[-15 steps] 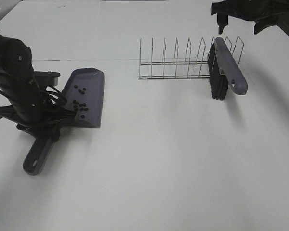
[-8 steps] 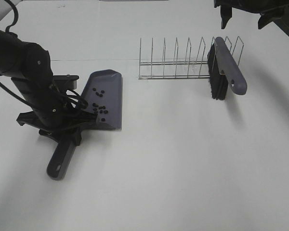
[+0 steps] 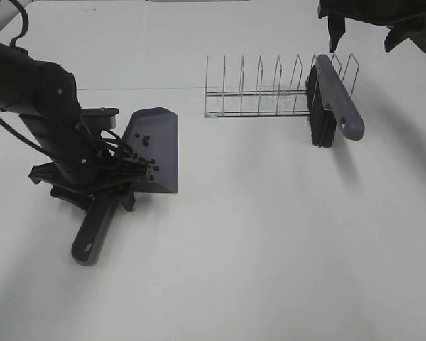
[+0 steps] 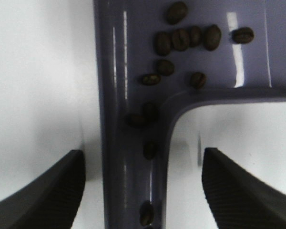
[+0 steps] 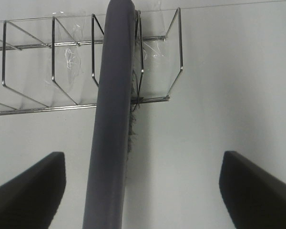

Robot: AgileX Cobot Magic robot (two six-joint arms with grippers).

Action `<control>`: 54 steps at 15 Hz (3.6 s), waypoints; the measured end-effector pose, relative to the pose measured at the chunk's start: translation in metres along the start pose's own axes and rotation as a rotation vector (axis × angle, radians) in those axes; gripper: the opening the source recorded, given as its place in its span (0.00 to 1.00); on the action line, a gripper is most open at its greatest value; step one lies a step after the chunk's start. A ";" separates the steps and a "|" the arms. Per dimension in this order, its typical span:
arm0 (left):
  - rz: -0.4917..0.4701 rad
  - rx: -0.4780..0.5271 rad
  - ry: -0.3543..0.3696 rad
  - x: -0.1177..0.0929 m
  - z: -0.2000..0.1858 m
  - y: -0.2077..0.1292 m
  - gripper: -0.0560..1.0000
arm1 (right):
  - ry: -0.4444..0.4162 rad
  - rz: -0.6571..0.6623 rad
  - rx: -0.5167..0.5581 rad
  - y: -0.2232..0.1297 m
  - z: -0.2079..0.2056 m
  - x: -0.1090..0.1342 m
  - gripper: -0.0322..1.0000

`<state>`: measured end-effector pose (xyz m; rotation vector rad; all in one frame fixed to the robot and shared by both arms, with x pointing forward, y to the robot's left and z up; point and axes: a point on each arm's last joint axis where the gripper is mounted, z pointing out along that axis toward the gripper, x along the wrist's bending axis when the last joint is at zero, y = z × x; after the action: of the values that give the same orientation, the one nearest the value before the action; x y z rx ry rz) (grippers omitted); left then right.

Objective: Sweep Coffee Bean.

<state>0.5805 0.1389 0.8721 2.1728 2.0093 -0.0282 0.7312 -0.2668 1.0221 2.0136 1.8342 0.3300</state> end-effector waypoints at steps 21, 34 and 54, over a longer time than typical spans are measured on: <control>0.152 -0.419 0.086 0.045 -0.311 -0.130 0.70 | 0.154 -0.134 0.140 -0.091 -0.126 -0.020 0.73; 0.263 -0.666 0.040 0.104 -0.259 -0.306 0.70 | 0.179 -0.138 0.046 -0.302 -0.200 -0.064 0.73; 0.462 -0.825 -0.075 0.095 -0.236 -0.318 0.70 | 0.282 -0.211 -0.668 -0.433 -0.240 -0.083 0.73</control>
<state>0.2481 0.2891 1.0528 1.9354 1.1128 0.6425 0.2305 -0.2901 1.0543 1.3548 1.7489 1.0465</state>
